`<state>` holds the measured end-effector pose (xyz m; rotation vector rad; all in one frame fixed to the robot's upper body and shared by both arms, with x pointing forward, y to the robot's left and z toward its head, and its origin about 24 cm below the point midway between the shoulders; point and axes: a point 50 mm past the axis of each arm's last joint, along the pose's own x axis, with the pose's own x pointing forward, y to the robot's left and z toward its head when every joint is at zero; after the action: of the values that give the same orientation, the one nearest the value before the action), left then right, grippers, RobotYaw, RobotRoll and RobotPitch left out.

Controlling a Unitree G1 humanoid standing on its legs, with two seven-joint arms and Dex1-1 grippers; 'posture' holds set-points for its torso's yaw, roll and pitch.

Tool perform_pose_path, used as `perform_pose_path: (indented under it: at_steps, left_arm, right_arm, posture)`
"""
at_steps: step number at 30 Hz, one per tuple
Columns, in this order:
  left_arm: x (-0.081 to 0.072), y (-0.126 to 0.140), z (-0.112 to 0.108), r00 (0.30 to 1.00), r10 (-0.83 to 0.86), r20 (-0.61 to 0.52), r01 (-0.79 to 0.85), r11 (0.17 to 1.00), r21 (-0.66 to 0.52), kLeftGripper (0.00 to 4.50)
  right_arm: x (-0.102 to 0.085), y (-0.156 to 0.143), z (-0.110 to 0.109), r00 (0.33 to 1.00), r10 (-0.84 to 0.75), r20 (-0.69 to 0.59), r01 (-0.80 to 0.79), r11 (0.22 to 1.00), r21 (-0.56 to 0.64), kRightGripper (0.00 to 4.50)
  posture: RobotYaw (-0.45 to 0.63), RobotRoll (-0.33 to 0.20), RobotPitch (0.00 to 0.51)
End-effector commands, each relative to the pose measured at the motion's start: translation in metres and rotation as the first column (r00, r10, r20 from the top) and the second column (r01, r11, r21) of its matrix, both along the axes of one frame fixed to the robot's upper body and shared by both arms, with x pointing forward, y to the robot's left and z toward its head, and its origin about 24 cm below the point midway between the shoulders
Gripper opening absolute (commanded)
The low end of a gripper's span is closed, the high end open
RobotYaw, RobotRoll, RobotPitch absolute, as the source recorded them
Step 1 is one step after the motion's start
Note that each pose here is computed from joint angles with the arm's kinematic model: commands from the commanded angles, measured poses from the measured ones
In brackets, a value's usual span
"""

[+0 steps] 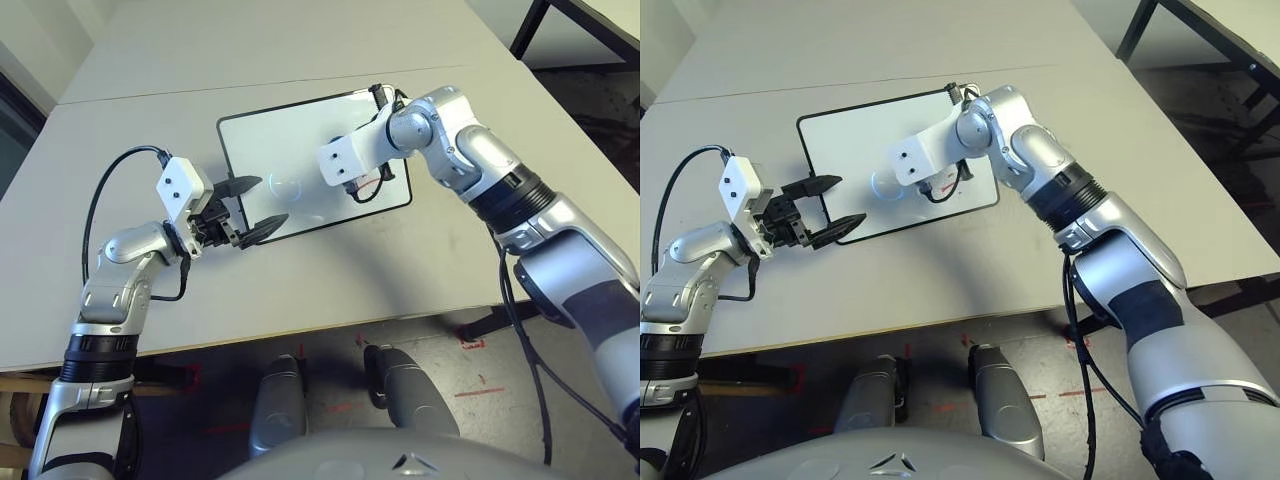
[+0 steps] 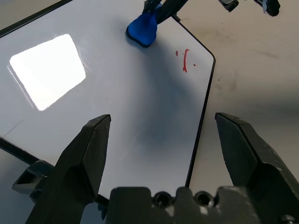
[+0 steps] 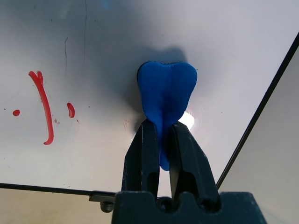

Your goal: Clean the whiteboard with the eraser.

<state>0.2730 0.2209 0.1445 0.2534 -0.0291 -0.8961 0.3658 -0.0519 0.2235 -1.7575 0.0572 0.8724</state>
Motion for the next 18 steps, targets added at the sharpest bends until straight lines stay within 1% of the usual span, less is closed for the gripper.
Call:
perform_pose_path:
  at_steps: [1,10,11,14,18]
  left_arm:
    - [-0.001,-0.001,-0.002,1.000,-0.002,-0.001,0.002,1.000,0.015,4.50]
    - [0.001,-0.001,-0.002,1.000,-0.008,-0.001,0.008,1.000,0.014,4.50]
    - [0.001,-0.002,-0.002,1.000,-0.009,-0.001,0.009,1.000,0.015,4.50]
    - [0.001,-0.001,-0.003,1.000,-0.009,-0.003,0.010,1.000,0.016,4.50]
    - [0.001,-0.001,-0.003,1.000,-0.012,-0.005,0.012,1.000,0.017,4.50]
  right_arm:
    - [0.005,-0.018,-0.008,0.998,-0.055,-0.014,0.054,0.998,-0.040,0.09]
    - [0.011,-0.055,-0.010,0.987,-0.163,-0.011,0.161,0.983,-0.085,0.09]
    - [0.011,-0.057,-0.010,0.985,-0.170,-0.010,0.168,0.982,-0.087,0.09]
    - [0.011,-0.060,-0.010,0.983,-0.182,-0.011,0.181,0.980,-0.079,0.09]
    - [0.007,-0.059,0.002,0.984,-0.178,-0.001,0.178,0.983,-0.051,0.09]
  posture:
    - [-0.08,0.000,0.113]
    - [-0.08,0.000,0.113]
    - [-0.10,0.000,0.117]
    - [-0.10,0.000,0.118]
    - [-0.10,0.000,0.123]
